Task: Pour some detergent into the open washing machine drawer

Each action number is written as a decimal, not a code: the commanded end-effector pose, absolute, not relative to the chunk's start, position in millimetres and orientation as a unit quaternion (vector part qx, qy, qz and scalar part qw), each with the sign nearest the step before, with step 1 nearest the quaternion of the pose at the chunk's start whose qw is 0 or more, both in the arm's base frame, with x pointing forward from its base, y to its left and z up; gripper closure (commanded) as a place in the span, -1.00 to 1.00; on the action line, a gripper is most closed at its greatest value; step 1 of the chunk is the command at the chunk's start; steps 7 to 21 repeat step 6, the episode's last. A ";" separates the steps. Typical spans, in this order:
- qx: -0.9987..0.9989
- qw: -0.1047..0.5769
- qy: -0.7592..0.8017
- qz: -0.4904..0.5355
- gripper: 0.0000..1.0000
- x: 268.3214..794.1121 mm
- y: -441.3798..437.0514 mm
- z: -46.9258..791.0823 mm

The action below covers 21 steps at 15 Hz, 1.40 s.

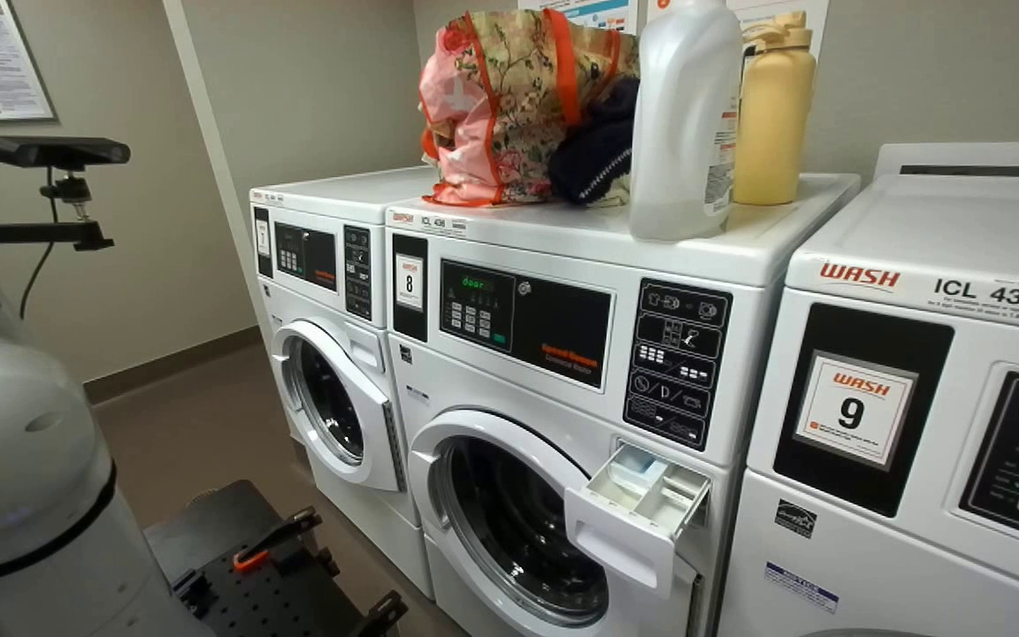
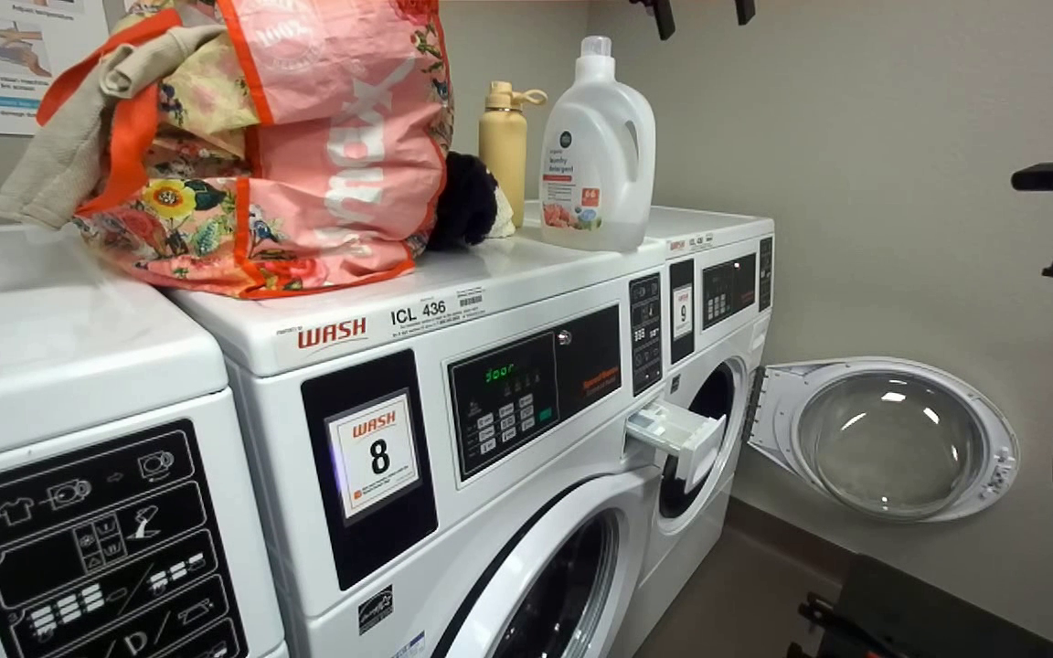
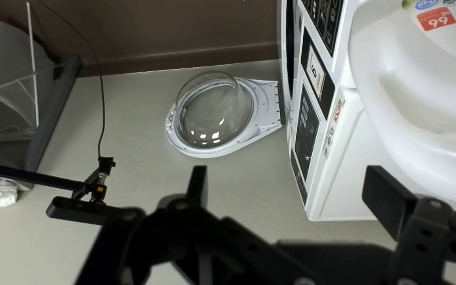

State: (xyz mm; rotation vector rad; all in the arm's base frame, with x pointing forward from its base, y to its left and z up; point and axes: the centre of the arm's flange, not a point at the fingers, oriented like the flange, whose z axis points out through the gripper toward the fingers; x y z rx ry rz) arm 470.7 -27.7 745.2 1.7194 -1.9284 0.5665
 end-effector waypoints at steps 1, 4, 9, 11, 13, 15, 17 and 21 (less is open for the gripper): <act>0.647 0.246 -0.696 0.190 -1.00 451.7 -29.2 746.0; 0.653 0.245 -0.691 0.191 -1.00 449.4 -28.5 746.4; 0.653 0.245 -0.691 0.189 -1.00 449.3 -25.6 745.3; 0.653 0.245 -0.691 0.189 -1.00 449.3 -25.6 745.3; 0.653 0.245 -0.691 0.189 -1.00 449.3 -25.6 745.3; 0.653 0.245 -0.691 0.189 -1.00 449.3 -25.6 745.3; 0.653 0.245 -0.691 0.189 -1.00 449.3 -25.6 745.3; 0.653 0.245 -0.691 0.189 -1.00 449.3 -25.6 745.3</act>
